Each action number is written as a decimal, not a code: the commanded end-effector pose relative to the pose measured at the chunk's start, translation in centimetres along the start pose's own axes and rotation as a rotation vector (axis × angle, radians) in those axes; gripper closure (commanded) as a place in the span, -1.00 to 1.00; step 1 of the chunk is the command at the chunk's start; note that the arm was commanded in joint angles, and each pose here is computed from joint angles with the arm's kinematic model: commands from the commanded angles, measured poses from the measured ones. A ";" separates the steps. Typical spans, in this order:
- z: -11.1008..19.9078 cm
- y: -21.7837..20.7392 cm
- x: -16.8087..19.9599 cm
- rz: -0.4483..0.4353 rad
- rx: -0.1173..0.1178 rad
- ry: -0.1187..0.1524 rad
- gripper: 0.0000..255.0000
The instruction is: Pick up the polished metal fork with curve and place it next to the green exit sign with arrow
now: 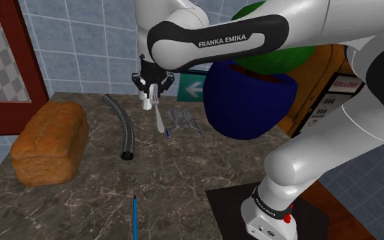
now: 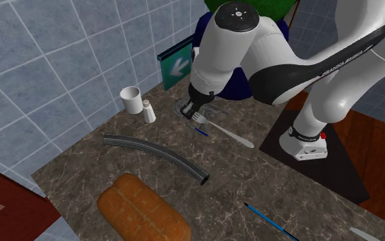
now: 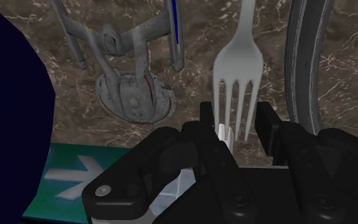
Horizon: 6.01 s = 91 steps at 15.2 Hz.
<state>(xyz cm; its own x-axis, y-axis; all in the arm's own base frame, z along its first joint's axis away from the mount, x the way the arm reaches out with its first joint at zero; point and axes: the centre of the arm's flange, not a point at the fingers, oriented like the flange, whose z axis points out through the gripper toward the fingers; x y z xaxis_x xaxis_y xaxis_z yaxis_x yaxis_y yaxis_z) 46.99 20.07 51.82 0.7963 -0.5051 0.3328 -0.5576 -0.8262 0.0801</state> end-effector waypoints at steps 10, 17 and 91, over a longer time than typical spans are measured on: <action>-5.4 0.5 2.0 0.000 0.000 0.000 1.00; -5.9 3.2 5.3 0.000 0.000 0.000 1.00; 13.8 19.8 21.9 -0.041 0.104 -0.168 -1.00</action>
<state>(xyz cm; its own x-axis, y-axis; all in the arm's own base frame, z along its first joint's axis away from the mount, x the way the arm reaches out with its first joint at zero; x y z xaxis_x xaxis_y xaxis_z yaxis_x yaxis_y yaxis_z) 56.54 -10.74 48.16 0.8503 -0.4976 0.1715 -0.5037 -0.8638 -0.0091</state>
